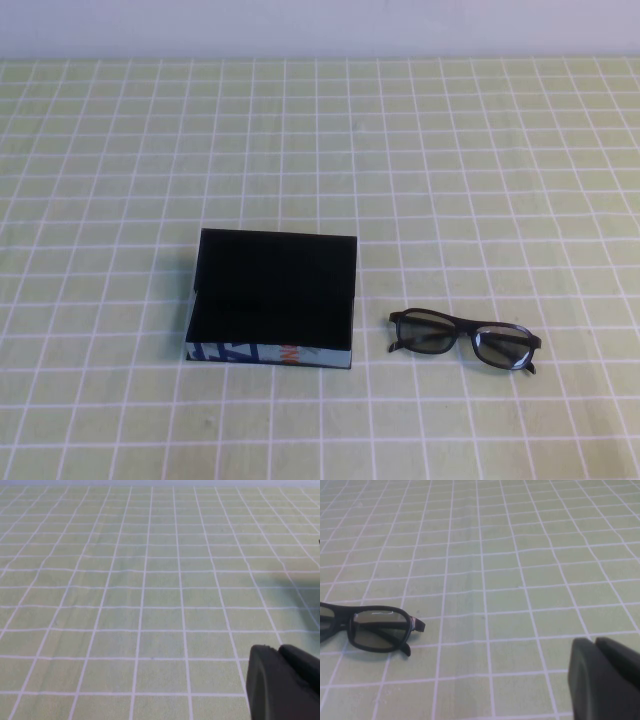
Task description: Return glasses to glasses case
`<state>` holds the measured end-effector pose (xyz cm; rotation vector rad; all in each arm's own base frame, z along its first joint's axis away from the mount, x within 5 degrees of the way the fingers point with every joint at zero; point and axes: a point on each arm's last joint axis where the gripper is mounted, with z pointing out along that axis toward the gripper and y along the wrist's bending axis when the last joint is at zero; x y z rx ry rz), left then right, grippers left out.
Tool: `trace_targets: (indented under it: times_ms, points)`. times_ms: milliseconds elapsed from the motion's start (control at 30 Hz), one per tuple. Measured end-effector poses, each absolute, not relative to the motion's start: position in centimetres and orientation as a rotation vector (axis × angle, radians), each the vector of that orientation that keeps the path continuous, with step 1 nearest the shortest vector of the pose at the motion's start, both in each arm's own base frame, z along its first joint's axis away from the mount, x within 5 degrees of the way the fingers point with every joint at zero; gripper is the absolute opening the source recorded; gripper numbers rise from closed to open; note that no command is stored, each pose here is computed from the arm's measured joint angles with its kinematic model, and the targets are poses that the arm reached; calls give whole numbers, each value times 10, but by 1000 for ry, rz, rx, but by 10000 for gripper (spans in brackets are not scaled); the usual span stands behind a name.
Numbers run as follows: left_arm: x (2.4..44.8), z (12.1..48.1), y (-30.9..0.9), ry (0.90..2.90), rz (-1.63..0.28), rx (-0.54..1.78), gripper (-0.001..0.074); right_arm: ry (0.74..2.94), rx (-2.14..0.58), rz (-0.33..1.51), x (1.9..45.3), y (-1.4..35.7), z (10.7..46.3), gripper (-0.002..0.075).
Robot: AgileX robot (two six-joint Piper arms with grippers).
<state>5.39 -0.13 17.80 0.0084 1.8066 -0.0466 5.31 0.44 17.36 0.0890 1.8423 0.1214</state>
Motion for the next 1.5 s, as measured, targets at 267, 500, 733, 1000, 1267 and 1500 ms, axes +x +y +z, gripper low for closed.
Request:
trace_targets:
  times_ms: [267, 500, 733, 1000, 1267, 1500]
  points:
    - [54, 178, -1, 1807, -47, 8, -3, 1842, 89, 122, 53, 4, 174, -18]
    - [54, 178, -1, 1807, -44, 10, -3, 1842, 89, 122, 53, 4, 174, -18]
    - [54, 178, -1, 1807, -44, 10, -3, 1840, 90, 122, 53, 4, 174, -18]
    - [54, 178, -1, 1804, -45, 10, -3, 1782, 95, 115, 54, 3, 179, -18]
    - [56, 193, -3, 1641, -68, 9, -3, 1589, 114, 97, 57, 0, 196, -18]
    - [54, 221, -3, 1334, -175, -57, -3, 1188, 151, 58, 50, -7, 231, -18]
